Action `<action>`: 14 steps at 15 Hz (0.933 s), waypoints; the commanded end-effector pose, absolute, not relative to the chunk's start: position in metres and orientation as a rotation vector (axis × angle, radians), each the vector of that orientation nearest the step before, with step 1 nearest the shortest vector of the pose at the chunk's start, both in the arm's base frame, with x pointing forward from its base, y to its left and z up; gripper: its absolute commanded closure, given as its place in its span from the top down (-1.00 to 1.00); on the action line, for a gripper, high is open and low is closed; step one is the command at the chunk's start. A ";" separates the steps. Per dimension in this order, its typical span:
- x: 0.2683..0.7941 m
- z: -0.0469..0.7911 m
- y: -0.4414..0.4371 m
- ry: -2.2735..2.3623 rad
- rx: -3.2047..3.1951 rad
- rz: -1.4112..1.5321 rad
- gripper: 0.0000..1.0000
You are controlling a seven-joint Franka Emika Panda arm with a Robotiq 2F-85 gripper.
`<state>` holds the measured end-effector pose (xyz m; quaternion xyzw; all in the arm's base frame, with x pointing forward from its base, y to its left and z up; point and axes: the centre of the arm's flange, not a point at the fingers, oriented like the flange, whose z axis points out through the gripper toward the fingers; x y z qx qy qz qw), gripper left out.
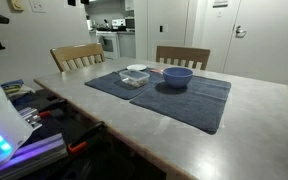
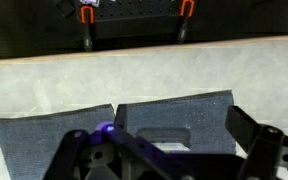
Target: Pour the contents in the container into the bowl.
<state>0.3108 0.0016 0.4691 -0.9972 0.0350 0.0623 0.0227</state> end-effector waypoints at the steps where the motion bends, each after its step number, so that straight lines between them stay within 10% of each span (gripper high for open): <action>1: 0.335 0.470 -0.005 0.062 -3.099 0.212 1.00; 14: 0.413 0.471 -0.004 -0.237 -3.085 0.311 1.00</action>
